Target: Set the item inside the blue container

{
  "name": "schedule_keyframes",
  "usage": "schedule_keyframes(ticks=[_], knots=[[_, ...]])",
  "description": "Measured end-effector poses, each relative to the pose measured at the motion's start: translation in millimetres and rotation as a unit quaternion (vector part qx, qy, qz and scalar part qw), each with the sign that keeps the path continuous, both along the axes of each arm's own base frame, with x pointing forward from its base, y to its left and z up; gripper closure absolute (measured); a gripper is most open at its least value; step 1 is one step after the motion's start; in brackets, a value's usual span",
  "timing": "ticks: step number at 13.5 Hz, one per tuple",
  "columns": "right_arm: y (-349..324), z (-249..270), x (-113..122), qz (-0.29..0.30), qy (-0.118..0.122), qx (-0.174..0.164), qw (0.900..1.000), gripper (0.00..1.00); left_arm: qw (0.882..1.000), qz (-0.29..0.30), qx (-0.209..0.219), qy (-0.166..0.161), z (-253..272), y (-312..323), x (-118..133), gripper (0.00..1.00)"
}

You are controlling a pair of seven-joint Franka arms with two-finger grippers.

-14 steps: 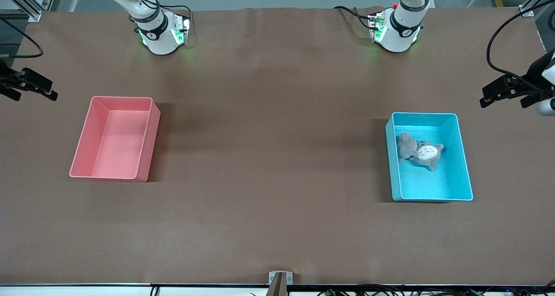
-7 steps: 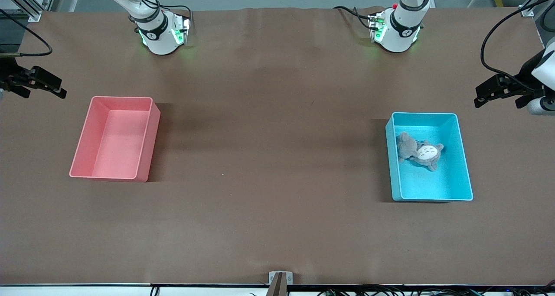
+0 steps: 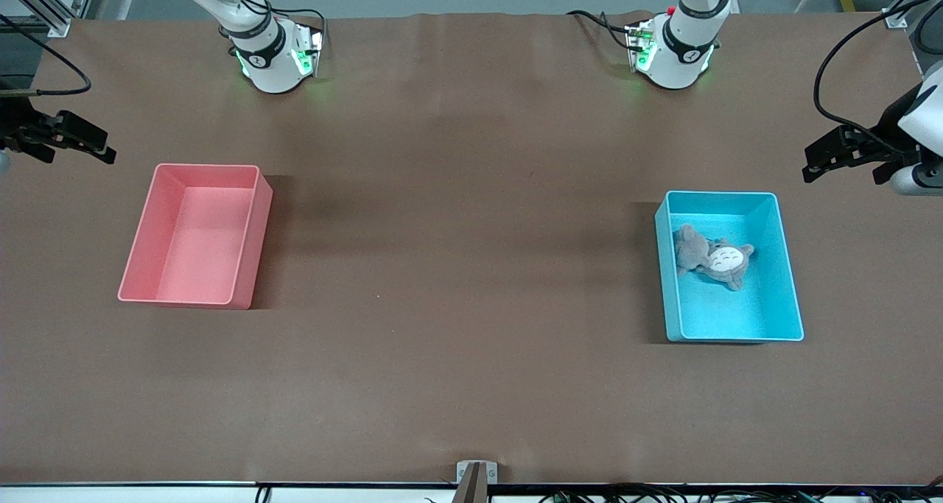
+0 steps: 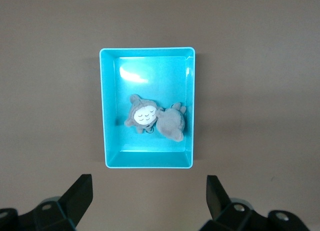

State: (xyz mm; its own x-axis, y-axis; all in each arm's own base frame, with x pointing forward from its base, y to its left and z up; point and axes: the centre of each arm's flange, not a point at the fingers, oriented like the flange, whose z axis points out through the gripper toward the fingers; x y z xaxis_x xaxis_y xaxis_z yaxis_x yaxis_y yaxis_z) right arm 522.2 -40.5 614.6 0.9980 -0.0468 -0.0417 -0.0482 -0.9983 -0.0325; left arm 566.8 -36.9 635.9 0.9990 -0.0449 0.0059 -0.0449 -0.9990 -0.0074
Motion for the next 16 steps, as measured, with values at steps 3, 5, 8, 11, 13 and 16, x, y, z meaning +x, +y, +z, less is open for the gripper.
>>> schedule_keyframes(ticks=[3, 5, 8, 11, 13, 16], knots=[[0.1, -0.3, -0.1, 0.0, 0.001, 0.0, 1.0, 0.0, 1.0, 0.005, 0.0, 0.0, 0.3, 5.0, 0.3, 0.0], [0.1, -0.3, -0.2, 0.0, 0.001, 0.0, 1.0, 0.0, 1.0, 0.005, 0.0, -0.001, 0.8, 5.6, 0.4, 0.0], [0.1, -0.6, -0.5, 0.0, 0.002, 0.0, 1.0, 0.0, 1.0, 0.005, 0.0, -0.001, 1.3, 5.5, 0.4, 0.0], [0.4, -0.8, -0.8, 0.0, 0.004, 0.0, 1.0, 0.0, 1.0, 0.005, 0.0, -0.002, 1.4, 5.5, 0.4, 0.0], [0.5, -0.8, -0.8, 0.0, 0.004, 0.0, 1.0, 0.0, 1.0, 0.005, 0.0, -0.002, 1.5, 5.5, 0.4, 0.0], [0.6, -0.5, -0.7, 0.001, 0.003, 0.0, 1.0, 0.0, 1.0, 0.005, 0.0, -0.002, 1.6, 5.7, 0.4, 0.0]])
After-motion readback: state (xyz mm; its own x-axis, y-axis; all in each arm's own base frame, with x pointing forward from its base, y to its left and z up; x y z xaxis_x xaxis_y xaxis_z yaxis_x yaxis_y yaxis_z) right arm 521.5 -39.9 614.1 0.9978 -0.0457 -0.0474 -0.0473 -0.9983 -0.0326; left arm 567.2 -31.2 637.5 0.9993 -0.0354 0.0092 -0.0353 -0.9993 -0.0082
